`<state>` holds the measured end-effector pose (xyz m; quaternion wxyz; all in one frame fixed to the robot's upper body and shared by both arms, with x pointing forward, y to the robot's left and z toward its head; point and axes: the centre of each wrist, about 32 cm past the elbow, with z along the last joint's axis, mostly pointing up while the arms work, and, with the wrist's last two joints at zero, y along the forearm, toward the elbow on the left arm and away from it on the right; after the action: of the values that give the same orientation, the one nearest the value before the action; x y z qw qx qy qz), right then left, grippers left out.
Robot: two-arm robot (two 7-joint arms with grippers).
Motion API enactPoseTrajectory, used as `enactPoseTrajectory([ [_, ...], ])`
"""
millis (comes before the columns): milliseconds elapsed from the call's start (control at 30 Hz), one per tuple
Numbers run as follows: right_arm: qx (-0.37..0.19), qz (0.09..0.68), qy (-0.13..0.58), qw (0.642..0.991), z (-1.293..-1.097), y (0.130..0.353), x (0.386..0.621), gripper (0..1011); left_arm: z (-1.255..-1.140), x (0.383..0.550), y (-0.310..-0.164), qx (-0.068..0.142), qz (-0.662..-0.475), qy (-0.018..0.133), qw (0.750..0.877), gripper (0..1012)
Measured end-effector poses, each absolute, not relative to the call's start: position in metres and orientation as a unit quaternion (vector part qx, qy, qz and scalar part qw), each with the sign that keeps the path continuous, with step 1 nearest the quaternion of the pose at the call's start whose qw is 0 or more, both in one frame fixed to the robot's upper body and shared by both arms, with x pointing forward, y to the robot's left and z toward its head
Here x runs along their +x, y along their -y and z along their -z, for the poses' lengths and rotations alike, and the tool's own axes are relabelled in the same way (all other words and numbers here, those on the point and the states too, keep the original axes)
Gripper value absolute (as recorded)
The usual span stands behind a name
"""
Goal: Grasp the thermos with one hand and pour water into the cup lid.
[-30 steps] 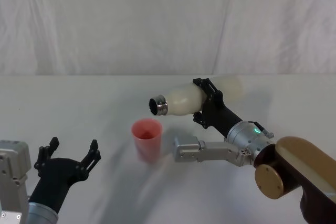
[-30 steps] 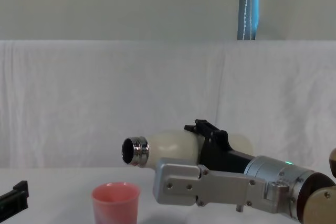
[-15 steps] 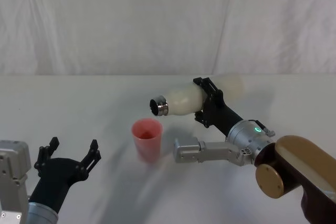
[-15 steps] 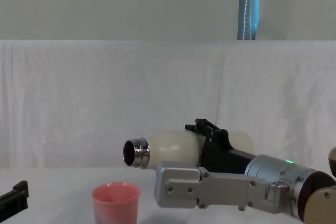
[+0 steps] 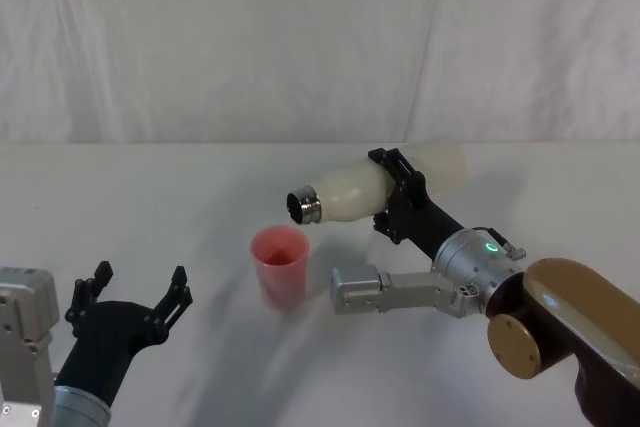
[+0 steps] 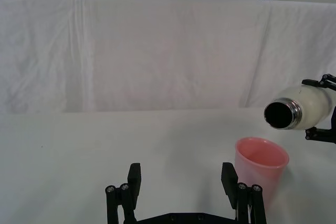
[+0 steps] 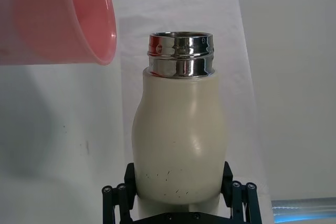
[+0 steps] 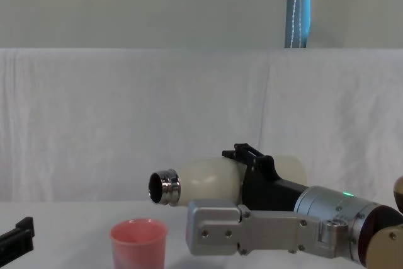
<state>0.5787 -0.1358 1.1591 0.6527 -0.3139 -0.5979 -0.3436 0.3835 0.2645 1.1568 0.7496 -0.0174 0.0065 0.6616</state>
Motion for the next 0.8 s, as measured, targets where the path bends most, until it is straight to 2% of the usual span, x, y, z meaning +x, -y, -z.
enactPoseTrajectory([
  [800, -0.317, 0.342, 0.609, 0.642, -1.1594, 0.1368, 0.58, 950, -1.1568, 0.3835, -0.2645, -0.017, -0.662, -0.006, 0.75, 1001],
])
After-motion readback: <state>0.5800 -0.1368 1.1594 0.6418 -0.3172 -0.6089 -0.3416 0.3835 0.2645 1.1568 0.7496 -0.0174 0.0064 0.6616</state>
